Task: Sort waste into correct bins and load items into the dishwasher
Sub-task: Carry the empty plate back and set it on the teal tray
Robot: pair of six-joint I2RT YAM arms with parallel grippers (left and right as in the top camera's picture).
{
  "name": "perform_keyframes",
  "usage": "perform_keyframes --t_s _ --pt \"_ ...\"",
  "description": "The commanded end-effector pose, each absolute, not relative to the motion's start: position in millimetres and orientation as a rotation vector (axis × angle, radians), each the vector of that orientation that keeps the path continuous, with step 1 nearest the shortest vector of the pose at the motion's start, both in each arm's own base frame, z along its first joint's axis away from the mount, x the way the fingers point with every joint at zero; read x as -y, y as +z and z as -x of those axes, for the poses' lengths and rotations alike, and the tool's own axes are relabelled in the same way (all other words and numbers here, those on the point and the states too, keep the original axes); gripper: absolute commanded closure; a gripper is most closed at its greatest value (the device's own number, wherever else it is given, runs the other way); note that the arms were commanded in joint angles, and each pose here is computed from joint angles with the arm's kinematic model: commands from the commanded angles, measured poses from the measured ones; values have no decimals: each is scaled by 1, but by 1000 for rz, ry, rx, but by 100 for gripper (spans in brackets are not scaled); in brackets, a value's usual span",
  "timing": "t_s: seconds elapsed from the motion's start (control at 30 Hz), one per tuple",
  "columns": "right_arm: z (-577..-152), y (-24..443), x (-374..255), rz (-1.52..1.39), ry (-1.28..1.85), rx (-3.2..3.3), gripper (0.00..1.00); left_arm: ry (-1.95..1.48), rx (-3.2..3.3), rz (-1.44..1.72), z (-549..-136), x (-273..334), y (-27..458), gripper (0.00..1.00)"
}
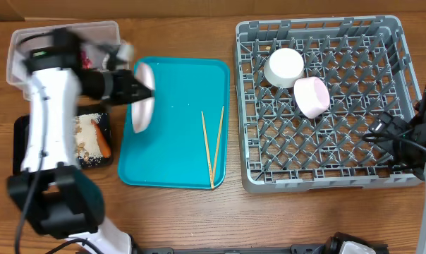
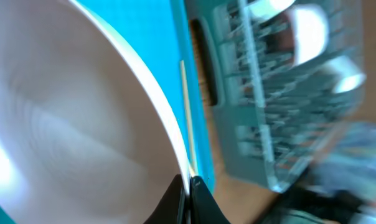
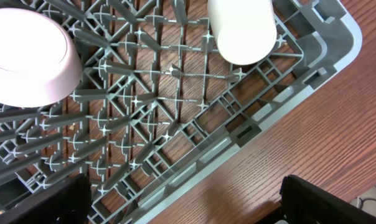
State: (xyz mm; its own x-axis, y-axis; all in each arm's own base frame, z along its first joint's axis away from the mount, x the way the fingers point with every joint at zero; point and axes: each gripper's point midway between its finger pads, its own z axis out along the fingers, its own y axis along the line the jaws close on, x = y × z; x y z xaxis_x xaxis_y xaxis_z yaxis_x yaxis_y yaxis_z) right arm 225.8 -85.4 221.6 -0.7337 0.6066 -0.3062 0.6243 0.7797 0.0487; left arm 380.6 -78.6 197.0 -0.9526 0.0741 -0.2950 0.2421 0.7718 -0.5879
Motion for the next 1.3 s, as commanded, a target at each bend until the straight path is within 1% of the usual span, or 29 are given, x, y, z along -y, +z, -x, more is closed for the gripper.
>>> perform_keyframes --t_s 0.0,0.07,0.2,0.3,0.43,0.6,0.63,0.67,0.73,0.77,0.87,1.0,1.13,1.2,1.23,1.27 --pt "-227 230 87 -941 -81 -2633 0 -427 -2881 -169 -389 82 170 96" --pt "-227 230 87 -941 -81 -2634 0 -254 -2916 -177 -392 95 156 96" --pt "-227 230 87 -942 -80 -2637 0 -100 -2957 -244 -390 125 129 96" --pt "-227 230 87 -942 -80 -2637 0 74 -2994 -166 -390 128 105 96" --pt "-227 230 87 -942 -80 -2636 0 99 -3050 -114 -386 130 85 96" --pt "-228 230 86 -939 -69 -2634 0 18 -3100 -109 -381 141 73 94" --pt "-228 230 86 -939 -69 -2634 0 2 -3103 -110 -381 142 73 91" --pt "-228 230 86 -939 -69 -2634 0 -20 -3108 -111 -380 145 73 72" --pt "-228 230 86 -939 -68 -2634 0 -46 -3115 -113 -378 148 73 50" --pt "-228 230 85 -938 -64 -2635 0 -73 -3126 -113 -376 150 74 36" --pt "-229 230 82 -934 -40 -2638 0 -105 -3121 -101 -373 149 85 33" --pt "-238 231 66 -893 105 -2638 0 -171 -3014 -10 -377 127 137 30" --pt "-250 239 34 -690 359 -2649 0 -188 -2912 133 -374 85 184 17" --pt "-257 245 16 -611 482 -2629 0 -185 -2877 221 -367 60 202 3" --pt "-260 248 9 -575 520 -2621 0 -181 -2867 259 -363 50 208 0" --pt "-263 250 0 -533 549 -2617 0 -175 -2858 304 -358 38 214 0"
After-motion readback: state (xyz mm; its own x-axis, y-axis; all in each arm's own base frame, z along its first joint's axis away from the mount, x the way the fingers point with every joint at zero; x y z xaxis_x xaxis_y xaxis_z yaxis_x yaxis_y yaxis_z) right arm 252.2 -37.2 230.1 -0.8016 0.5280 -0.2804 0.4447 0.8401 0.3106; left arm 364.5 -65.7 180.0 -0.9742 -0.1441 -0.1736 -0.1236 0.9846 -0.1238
